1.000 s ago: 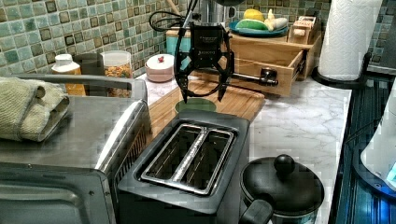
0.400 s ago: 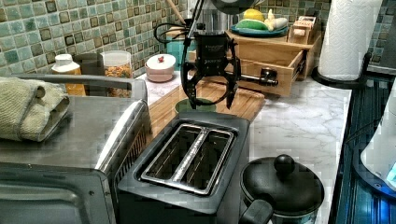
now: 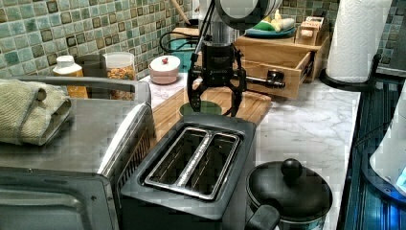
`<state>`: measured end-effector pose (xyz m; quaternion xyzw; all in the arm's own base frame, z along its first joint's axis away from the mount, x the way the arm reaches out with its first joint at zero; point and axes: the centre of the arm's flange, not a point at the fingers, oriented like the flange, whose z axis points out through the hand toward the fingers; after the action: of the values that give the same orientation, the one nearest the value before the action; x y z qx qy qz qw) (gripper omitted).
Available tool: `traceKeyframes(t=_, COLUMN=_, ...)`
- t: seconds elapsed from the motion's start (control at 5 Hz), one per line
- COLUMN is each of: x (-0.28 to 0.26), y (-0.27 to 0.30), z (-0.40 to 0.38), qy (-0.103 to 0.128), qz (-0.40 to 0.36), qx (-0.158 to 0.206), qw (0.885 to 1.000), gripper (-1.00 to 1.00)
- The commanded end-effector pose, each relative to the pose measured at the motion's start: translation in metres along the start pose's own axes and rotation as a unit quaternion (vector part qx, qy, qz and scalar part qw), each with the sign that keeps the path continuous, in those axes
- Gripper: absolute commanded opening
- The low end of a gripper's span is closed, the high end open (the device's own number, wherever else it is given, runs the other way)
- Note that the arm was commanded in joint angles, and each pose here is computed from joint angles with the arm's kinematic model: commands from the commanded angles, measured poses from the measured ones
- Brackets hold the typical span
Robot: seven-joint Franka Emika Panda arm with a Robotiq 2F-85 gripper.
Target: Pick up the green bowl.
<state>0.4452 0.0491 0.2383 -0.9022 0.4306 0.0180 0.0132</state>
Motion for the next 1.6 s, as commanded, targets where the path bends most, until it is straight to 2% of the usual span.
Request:
traceKeyframes(t=0.2, x=-0.005, y=-0.006, z=-0.007, qy=0.011, qz=0.009, qx=0.004, qw=1.000, gripper=-1.00)
traceKeyframes(t=0.8, x=-0.002, y=-0.008, z=-0.017, qy=0.002, qz=0.028, qx=0.013, qw=1.000, gripper=-1.00)
traceKeyframes(t=1.0, x=0.003, y=-0.007, z=-0.026, qy=0.000, qz=0.031, qx=0.030, qw=0.999, gripper=-1.00)
traceKeyframes(t=1.2, x=0.006, y=-0.019, z=-0.056, qy=0.015, qz=0.046, qx=0.018, qw=0.999, gripper=-1.00)
traceKeyframes(t=1.4, x=-0.003, y=-0.016, z=-0.117, qy=0.057, qz=0.121, qx=0.074, qw=0.988, gripper=-1.00)
traceKeyframes(t=1.6, x=0.010, y=-0.017, z=-0.181, qy=0.042, qz=0.174, qx=0.074, qw=0.981, gripper=-1.00)
